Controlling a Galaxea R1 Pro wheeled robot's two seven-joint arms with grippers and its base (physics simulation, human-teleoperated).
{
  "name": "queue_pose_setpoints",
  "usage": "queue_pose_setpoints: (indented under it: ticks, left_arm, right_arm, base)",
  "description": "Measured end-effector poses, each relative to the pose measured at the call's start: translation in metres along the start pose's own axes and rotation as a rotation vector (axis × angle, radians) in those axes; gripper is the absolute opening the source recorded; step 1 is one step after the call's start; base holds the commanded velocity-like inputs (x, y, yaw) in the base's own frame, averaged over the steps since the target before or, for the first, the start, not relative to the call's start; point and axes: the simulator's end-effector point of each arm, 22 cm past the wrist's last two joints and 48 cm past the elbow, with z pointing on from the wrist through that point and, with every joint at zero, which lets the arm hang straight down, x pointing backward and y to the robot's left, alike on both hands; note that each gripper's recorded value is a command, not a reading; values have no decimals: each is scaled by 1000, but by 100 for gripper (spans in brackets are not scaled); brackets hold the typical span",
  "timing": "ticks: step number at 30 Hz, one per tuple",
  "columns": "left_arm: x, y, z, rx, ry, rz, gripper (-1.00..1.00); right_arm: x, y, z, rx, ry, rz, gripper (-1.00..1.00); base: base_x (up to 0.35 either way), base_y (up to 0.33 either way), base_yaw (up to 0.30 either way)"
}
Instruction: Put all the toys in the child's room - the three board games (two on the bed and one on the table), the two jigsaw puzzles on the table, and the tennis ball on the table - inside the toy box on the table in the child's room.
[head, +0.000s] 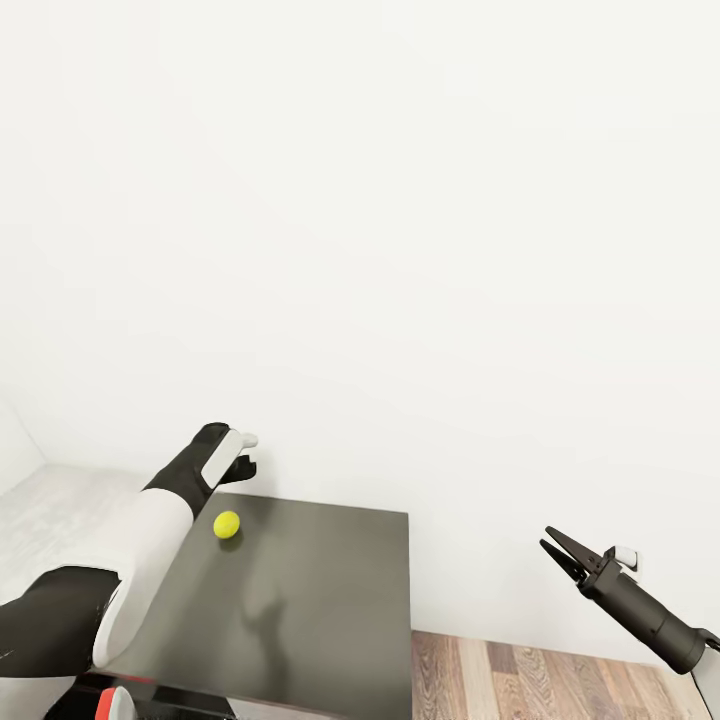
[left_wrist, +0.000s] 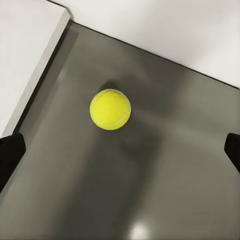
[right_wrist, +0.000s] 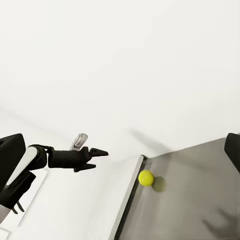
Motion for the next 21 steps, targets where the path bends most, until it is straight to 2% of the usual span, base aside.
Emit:
queue_pose_setpoints:
  ticks: [10,13,21]
  left_arm:
    - [5,-1,9,-4,12,3,100]
    - [2,-1,12,-6,-6,-9,100]
    - [16,3,29,-28,12,-21,100]
  right_arm:
    - [3,-6,0,8,5,9,100]
    - [3,-8,-1,11,6,12,100]
    - [5,-13,-1,21,9,19,100]
  base:
    - [0,0,0]
    - [0,0,0]
    - [0,0,0]
